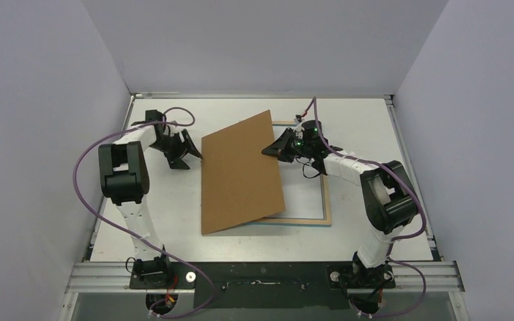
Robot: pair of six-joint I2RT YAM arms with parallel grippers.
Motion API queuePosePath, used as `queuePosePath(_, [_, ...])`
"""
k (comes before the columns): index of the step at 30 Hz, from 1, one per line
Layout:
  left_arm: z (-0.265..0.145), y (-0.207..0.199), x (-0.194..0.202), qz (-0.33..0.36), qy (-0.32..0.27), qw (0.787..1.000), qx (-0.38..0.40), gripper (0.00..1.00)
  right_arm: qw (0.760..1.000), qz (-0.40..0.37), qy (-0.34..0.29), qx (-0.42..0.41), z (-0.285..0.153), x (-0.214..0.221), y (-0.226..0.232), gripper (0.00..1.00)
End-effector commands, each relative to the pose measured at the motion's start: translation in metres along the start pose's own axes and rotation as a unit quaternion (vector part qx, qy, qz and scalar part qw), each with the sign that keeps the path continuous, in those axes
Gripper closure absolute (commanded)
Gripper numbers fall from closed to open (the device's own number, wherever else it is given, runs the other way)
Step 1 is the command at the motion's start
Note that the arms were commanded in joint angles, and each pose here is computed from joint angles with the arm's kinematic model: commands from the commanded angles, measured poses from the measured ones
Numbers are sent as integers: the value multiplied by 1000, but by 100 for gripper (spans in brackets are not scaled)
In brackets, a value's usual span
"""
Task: Put the photo into the frame
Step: Turn over the photo frame item at the center of the board.
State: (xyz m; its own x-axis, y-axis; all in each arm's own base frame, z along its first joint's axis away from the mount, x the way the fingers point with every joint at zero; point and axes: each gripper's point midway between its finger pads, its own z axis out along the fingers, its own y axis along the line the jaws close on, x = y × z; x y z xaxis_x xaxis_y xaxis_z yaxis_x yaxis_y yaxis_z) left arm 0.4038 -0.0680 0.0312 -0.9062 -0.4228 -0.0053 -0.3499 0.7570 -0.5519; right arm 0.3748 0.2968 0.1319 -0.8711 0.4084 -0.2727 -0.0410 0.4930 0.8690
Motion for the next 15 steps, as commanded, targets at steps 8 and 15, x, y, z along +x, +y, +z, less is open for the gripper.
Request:
queuePosePath(8, [-98,-101,-38,276,-234,932,6,24,996,9,-81,27,-28,-61,72,100])
queuePosePath(15, [-151,-192,13,427,-322,839,100,20,993,16,-117,11,-39,-95,122,100])
